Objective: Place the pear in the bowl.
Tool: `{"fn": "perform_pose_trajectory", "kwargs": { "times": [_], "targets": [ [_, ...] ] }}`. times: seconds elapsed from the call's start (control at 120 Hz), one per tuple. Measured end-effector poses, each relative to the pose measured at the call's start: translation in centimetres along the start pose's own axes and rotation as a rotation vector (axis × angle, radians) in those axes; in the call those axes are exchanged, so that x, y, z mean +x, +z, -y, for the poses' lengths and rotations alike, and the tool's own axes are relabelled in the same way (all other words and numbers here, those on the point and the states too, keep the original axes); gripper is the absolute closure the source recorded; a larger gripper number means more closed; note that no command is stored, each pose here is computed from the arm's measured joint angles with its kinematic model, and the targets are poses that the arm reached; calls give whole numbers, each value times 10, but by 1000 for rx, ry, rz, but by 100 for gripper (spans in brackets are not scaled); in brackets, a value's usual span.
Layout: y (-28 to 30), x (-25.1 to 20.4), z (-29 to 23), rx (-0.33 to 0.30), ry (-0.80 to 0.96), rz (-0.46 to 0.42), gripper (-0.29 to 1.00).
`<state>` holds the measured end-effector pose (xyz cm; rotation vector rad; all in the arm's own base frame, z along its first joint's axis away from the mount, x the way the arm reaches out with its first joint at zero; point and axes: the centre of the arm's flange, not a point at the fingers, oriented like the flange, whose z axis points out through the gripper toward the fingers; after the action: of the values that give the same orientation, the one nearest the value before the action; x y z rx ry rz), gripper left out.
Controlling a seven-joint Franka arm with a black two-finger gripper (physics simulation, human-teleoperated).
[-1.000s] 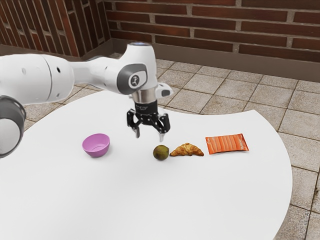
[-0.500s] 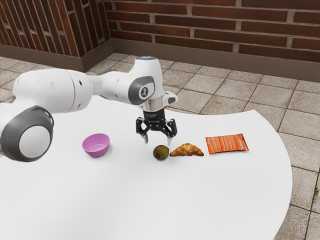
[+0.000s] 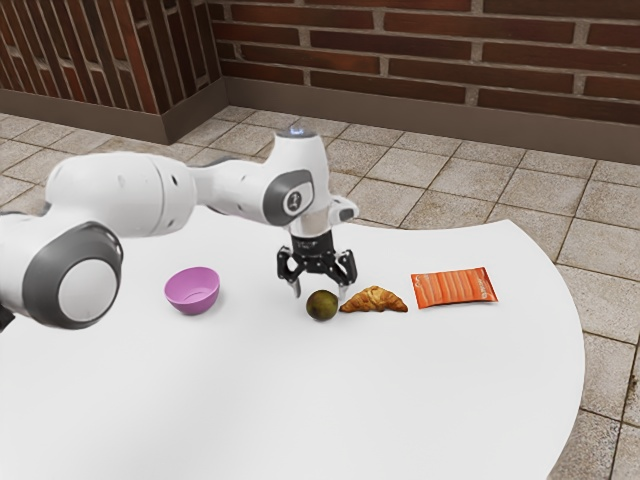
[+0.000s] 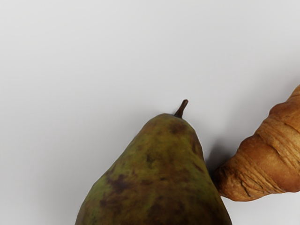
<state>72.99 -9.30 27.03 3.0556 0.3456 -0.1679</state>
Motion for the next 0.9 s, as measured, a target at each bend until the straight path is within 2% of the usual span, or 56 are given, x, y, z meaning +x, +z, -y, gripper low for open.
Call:
{"fn": "perform_pose_trajectory", "kwargs": {
  "times": [0.558,0.9],
  "targets": [
    [24,4,0,-4,12,6,0],
    [20,4,-1,-8,27,1,24]
  ]
}}
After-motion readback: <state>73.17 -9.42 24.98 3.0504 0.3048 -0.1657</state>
